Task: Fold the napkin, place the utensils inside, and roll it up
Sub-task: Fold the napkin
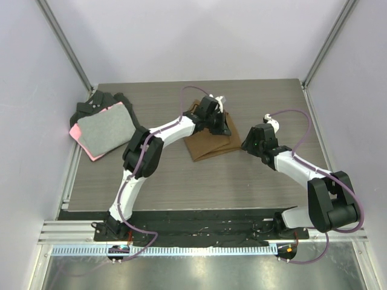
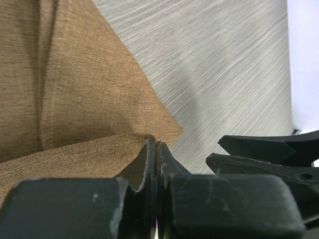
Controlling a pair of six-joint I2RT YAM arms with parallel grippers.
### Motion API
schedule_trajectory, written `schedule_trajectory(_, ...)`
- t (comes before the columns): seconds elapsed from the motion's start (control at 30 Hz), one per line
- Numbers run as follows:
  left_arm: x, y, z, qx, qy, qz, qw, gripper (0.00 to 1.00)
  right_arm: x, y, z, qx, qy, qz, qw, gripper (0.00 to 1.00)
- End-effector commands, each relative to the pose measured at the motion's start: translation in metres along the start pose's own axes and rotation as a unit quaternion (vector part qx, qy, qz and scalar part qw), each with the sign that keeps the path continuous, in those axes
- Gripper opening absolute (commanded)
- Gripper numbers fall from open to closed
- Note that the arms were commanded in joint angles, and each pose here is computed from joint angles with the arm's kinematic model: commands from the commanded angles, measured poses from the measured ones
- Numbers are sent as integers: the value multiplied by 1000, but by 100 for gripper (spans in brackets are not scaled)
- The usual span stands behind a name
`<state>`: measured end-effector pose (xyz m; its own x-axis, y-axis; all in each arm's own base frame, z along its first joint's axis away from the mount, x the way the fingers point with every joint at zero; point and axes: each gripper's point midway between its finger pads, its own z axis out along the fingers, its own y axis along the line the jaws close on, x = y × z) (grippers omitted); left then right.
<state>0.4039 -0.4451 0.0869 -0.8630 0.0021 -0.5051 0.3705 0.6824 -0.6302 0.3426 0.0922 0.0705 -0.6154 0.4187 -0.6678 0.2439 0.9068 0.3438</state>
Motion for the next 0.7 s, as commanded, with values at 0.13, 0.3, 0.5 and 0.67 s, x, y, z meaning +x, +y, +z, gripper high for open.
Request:
schedule_trajectory(0.13,-3,-22,9,20,-2,31,999,0,-12,4,-6,-10,-24,9,1000,53)
schedule_trajectory(0.3,1,-20,15,18,2,33,999,0,-12,5,-6,-11,-22,8,1000,53)
schedule_trajectory(0.5,8,-24,22,23,9,36,999,0,-12,6,-6,-12,-21,7,1000,53)
schedule_trajectory(0.67,9,-26,28,26,11,36,999,0,-13,4,-6,-10,-21,8,1000,54)
